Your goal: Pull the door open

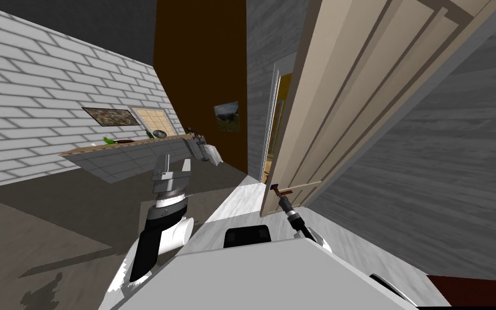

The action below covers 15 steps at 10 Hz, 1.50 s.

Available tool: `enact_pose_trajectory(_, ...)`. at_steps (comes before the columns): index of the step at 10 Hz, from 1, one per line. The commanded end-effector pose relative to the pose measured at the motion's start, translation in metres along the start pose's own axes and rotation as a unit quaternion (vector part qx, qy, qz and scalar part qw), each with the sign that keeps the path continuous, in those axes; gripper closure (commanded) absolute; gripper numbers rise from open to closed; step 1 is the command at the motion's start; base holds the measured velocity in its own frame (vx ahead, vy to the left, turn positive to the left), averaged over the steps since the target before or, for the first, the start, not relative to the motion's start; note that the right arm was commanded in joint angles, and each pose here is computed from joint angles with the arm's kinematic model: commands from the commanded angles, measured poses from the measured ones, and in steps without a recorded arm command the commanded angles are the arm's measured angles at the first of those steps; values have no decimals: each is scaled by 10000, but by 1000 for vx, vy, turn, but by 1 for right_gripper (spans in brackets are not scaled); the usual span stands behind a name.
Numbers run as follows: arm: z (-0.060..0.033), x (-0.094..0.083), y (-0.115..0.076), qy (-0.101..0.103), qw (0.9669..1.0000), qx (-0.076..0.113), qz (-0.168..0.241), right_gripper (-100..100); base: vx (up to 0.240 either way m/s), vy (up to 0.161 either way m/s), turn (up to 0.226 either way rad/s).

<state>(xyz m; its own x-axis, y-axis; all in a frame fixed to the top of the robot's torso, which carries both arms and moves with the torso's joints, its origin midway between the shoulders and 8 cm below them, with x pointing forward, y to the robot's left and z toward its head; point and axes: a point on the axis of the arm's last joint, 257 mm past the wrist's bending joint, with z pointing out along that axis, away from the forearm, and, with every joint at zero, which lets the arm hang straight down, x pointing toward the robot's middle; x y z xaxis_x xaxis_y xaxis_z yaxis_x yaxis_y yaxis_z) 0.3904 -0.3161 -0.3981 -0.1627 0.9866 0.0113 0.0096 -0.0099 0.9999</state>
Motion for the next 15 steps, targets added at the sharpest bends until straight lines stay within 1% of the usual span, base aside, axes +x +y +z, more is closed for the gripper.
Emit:
enact_pose_trajectory(1,-46,-89,-8,-48,10000,4,3,100,-65,22,203)
enact_pose_trajectory(2,-80,-153,-11,-83,10000,5,5,100,-103,13,286)
enact_pose_trajectory(4,-192,-361,-15,-198,9998,5,5,100,-190,7,311)
enact_pose_trajectory(5,-218,-408,-14,-225,9997,4,4,100,-186,-42,171)
enact_pose_trajectory(6,-218,-408,-14,-225,9997,4,4,100,-109,-20,6)
enact_pose_trajectory(7,-245,-455,-13,-252,9997,3,2,100,-73,10,59)
enact_pose_trajectory(10,-381,-693,5,-390,9992,-9,-11,100,-125,-35,229)
enact_pose_trajectory(11,-407,-738,11,-416,9991,-12,-14,100,-173,-68,186)
enact_pose_trajectory(12,-457,-821,22,-466,9989,-18,-22,100,-169,-76,197)
enact_pose_trajectory(13,-457,-821,22,-466,9989,-18,-22,100,-136,-33,84)
enact_pose_trajectory(14,-522,-928,39,-530,9986,-28,-35,100,-166,-36,195)
enact_pose_trajectory(15,-555,-982,50,-563,9984,-35,-42,100,-172,-61,202)
